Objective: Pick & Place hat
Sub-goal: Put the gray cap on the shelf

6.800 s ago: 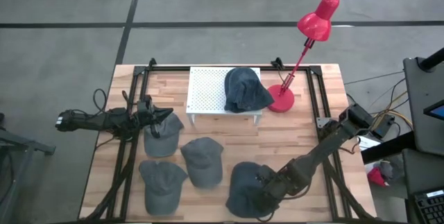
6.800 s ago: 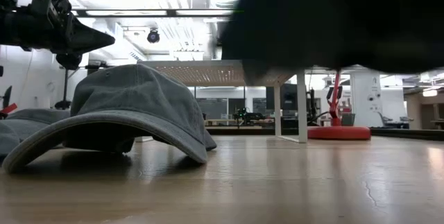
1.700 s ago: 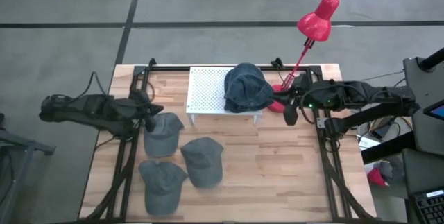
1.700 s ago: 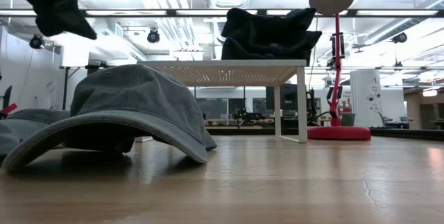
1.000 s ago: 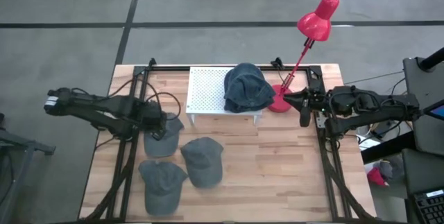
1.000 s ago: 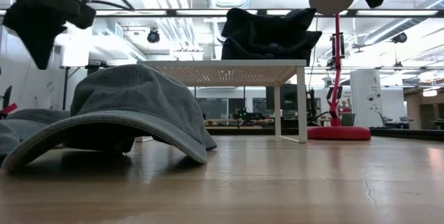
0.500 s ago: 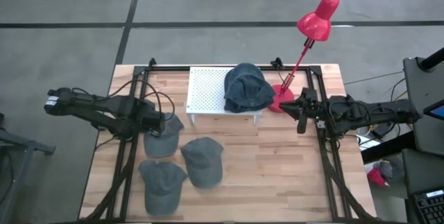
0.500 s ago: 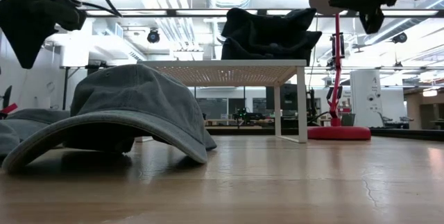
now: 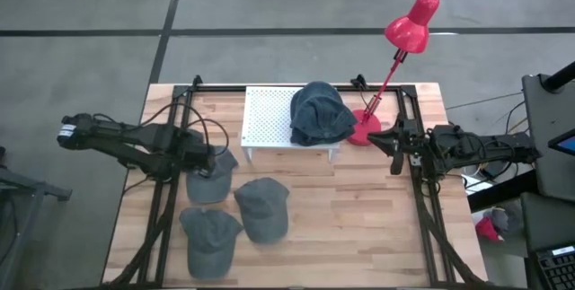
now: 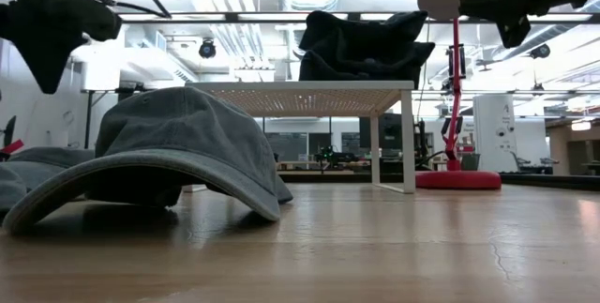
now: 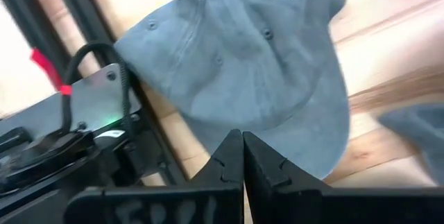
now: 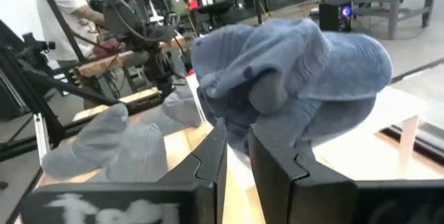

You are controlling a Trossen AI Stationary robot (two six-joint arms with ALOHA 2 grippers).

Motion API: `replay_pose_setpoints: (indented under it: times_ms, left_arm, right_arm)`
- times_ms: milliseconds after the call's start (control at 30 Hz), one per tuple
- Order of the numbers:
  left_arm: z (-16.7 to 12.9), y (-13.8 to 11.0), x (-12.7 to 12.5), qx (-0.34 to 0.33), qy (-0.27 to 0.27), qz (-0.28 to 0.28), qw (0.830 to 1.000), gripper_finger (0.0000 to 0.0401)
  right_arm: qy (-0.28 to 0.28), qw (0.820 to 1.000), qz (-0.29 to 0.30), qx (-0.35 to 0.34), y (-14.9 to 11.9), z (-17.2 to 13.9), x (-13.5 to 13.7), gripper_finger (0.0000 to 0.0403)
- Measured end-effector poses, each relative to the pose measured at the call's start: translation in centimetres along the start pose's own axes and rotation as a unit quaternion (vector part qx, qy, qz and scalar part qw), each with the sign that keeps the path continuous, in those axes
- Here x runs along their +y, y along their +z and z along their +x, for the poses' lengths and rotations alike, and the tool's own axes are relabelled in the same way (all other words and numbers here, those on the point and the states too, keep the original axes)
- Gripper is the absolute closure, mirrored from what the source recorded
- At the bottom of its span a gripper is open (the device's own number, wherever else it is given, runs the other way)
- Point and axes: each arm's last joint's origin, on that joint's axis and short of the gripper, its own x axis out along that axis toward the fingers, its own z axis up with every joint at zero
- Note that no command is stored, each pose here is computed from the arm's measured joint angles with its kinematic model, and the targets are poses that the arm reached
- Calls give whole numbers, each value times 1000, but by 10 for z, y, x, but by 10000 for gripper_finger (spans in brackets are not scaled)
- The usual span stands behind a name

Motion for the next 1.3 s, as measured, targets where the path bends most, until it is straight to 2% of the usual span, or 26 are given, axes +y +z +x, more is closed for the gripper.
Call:
replay_pose_setpoints:
  times_ms: [233, 433, 733, 833, 1100, 1300]
  left_arm:
    - [7, 2, -8, -11, -35, -16, 999, 401]
    - [12, 1, -8, -15, -26, -49, 998, 401]
    - [12, 2, -9, -23, -34, -62, 997, 393]
    - [12, 3, -10, -34, -37, -65, 997, 360]
    - [14, 5, -13, -55, -33, -84, 994, 240]
    - [23, 8, -22, -54, -1, -80, 995, 197]
  right_arm:
    - [0, 1000, 11, -4, 1, -1, 0, 333]
    - [-1, 1000, 11, -3, 0, -1, 0, 325]
    - [-1, 1000, 10, -3, 0, -1, 0, 318]
    - [-1, 1000, 10, -3, 0, -1, 0, 321]
    - [-1, 1000, 10, -3, 0, -1, 0, 336]
    - [-1, 1000, 11, -3, 0, -1, 0, 338]
